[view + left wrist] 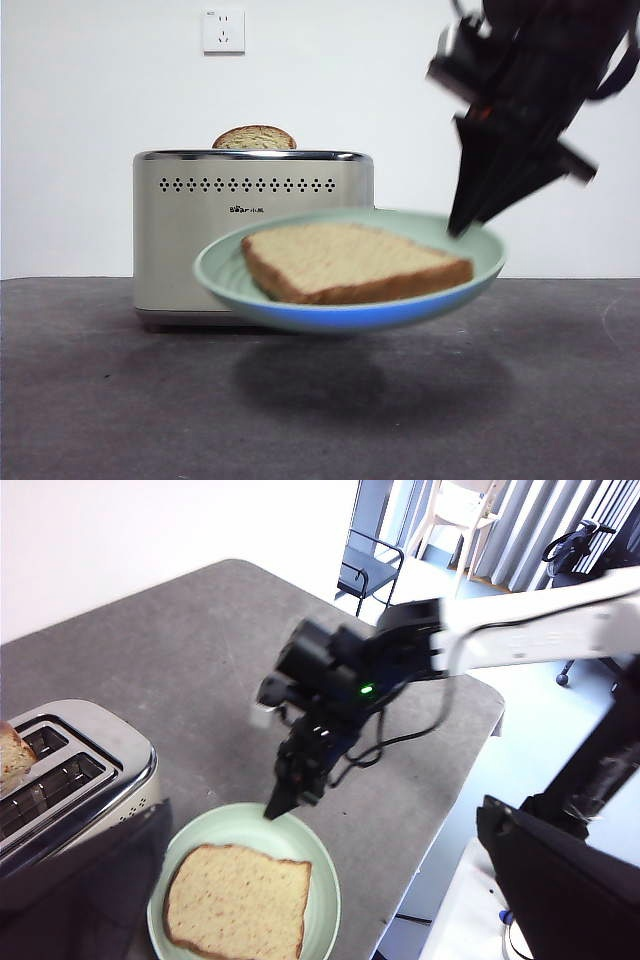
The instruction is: Take the bread from the toaster,put the bread on the plate,put the plate on the table
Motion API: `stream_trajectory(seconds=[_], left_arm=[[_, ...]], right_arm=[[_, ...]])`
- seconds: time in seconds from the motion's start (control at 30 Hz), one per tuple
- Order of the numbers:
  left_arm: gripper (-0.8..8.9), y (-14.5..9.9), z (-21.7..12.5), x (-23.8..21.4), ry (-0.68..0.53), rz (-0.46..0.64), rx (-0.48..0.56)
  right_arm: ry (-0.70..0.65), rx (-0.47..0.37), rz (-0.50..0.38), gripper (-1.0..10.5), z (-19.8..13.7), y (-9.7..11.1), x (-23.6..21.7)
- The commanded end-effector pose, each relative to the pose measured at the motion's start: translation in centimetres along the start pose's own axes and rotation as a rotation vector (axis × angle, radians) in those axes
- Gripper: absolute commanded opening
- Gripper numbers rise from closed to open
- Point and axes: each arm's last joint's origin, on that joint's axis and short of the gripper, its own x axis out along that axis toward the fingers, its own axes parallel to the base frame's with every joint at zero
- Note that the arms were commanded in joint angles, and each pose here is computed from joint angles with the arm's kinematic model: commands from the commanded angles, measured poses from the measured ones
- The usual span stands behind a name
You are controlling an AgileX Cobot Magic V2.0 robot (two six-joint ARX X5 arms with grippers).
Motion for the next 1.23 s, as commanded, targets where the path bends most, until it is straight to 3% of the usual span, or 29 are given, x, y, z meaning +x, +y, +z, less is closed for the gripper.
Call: stream_trajectory(seconds=[0.03,0.3,0.47,0.53,0.67,0.73,1.0,1.23], left_arm=[[5.3,-0.3,-0.3,-0.5,0.002,0.0,0.016],[5.3,-0.7,-1.0,-1.2,0.036,-0.002,0.014],[5.3,-0.7,-1.0,-1.2,0.037,-0.002,0.015],[5.3,-0.7,-1.0,-1.2,0.038,-0.002,0.015],[5.3,-0.7,-1.0,-1.2,0.037,-0.002,0.019],[5.3,-0.7,-1.0,-1.2,0.037,-0.002,0.023],[5.3,-0.4,-1.0,-0.6,0.065,-0.003,0.046],[5.24,0.4,-1.6,0.8,0.177,0.006,0.024]], right_arm=[[0.033,0.016,0.038,-0.1,0.3,-0.6,2.0],[0.169,0.069,0.041,-0.1,-0.2,-2.7,7.2],[0.189,0.061,0.041,-0.1,-0.3,-2.9,7.9],[0.185,0.061,0.04,0.6,-0.3,-2.9,7.7],[0.18,0.07,0.036,3.7,-0.3,-2.9,7.3],[0.165,0.067,0.036,4.2,-0.2,-2.6,6.7],[-0.068,0.004,0.036,4.1,0.3,0.6,-1.3],[-0.389,-0.103,0.047,4.1,-3.0,5.0,-12.1]])
